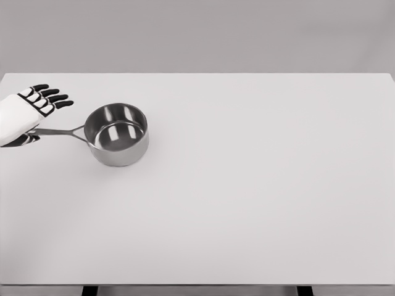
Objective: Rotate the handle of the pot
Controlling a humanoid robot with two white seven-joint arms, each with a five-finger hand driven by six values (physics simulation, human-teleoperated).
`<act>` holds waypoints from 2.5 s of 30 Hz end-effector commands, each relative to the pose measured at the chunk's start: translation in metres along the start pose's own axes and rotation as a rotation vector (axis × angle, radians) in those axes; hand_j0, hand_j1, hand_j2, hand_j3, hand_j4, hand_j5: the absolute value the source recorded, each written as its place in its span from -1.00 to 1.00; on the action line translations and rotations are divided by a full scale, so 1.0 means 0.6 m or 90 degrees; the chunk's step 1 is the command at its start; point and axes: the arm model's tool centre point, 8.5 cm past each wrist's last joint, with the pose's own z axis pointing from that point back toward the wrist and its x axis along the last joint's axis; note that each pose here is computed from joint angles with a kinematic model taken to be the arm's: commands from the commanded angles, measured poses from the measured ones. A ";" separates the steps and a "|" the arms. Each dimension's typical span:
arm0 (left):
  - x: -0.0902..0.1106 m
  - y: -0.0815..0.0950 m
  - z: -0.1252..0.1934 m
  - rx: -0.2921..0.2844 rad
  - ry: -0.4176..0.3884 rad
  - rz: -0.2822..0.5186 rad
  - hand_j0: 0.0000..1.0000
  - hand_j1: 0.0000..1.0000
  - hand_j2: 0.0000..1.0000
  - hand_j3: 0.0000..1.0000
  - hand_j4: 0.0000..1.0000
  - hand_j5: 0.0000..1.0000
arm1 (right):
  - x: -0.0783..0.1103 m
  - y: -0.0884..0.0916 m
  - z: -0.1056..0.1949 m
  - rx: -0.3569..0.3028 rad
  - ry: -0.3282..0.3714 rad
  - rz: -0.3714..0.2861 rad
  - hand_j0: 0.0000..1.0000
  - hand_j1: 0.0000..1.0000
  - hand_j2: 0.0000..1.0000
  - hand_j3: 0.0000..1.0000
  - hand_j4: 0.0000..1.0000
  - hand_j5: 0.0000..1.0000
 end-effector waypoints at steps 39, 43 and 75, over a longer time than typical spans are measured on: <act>-0.020 -0.005 0.029 -0.060 0.016 0.056 1.00 1.00 1.00 1.00 1.00 1.00 | 0.000 0.000 0.000 0.000 0.000 0.000 1.00 1.00 1.00 1.00 1.00 1.00; -0.026 -0.005 0.036 -0.090 0.018 0.066 1.00 1.00 1.00 1.00 1.00 1.00 | 0.000 0.000 0.000 0.000 0.000 0.000 1.00 1.00 1.00 1.00 1.00 1.00; -0.069 -0.010 -0.022 -0.145 0.032 0.155 1.00 1.00 1.00 1.00 1.00 1.00 | 0.000 0.000 0.000 0.000 0.000 0.000 1.00 1.00 1.00 1.00 1.00 1.00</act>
